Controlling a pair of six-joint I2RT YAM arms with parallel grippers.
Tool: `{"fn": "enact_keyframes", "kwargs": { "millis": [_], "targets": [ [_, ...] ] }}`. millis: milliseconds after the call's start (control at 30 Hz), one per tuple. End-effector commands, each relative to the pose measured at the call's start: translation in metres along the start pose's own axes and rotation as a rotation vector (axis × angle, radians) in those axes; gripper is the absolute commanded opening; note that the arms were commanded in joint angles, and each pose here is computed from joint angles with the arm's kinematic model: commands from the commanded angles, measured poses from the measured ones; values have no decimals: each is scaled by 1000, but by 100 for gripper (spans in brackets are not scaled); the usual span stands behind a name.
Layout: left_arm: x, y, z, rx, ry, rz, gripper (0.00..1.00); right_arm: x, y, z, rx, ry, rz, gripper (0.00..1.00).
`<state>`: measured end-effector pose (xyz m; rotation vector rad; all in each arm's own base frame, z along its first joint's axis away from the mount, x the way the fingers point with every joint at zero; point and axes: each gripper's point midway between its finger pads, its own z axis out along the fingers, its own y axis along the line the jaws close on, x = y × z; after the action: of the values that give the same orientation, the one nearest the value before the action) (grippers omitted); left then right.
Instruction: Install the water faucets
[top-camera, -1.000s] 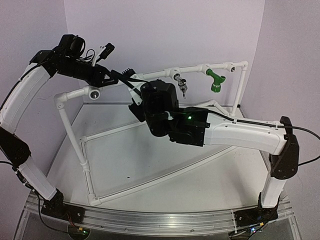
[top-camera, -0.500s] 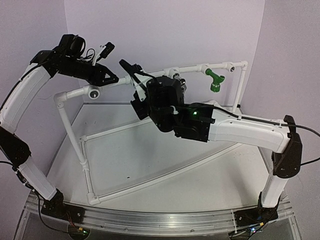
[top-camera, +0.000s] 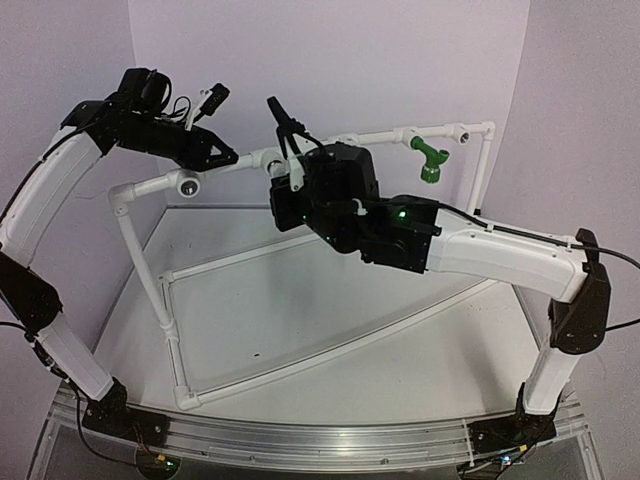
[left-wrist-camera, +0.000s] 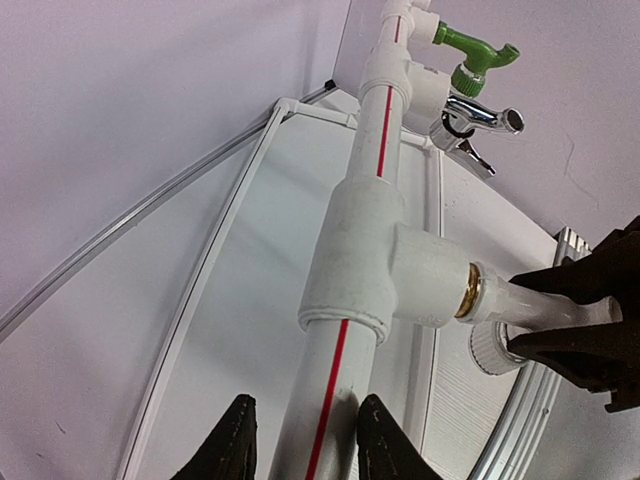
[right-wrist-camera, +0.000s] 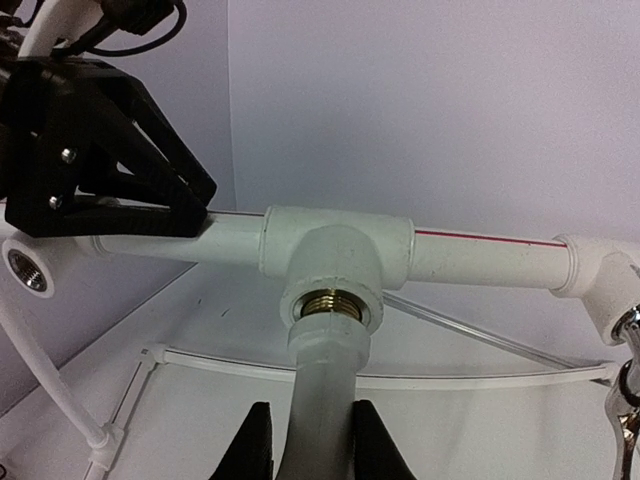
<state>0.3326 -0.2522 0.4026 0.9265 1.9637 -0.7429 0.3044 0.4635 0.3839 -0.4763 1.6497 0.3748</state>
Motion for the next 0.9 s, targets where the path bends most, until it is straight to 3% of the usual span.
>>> {"fn": "enact_keyframes", "kwargs": {
  "millis": [0, 400, 633, 867],
  "targets": [
    [47, -47, 10, 203, 187, -161, 33, -98, -39, -11, -94, -246, 367, 0],
    [48, -46, 11, 199, 191, -164, 33, -95, -42, -2, -224, -206, 562, 0],
    [50, -44, 12, 193, 198, -171, 32, -90, -35, -1, -288, -173, 599, 1],
    [54, -40, 16, 179, 216, -186, 31, -75, -37, -2, -278, -151, 540, 23]
  ]
}}
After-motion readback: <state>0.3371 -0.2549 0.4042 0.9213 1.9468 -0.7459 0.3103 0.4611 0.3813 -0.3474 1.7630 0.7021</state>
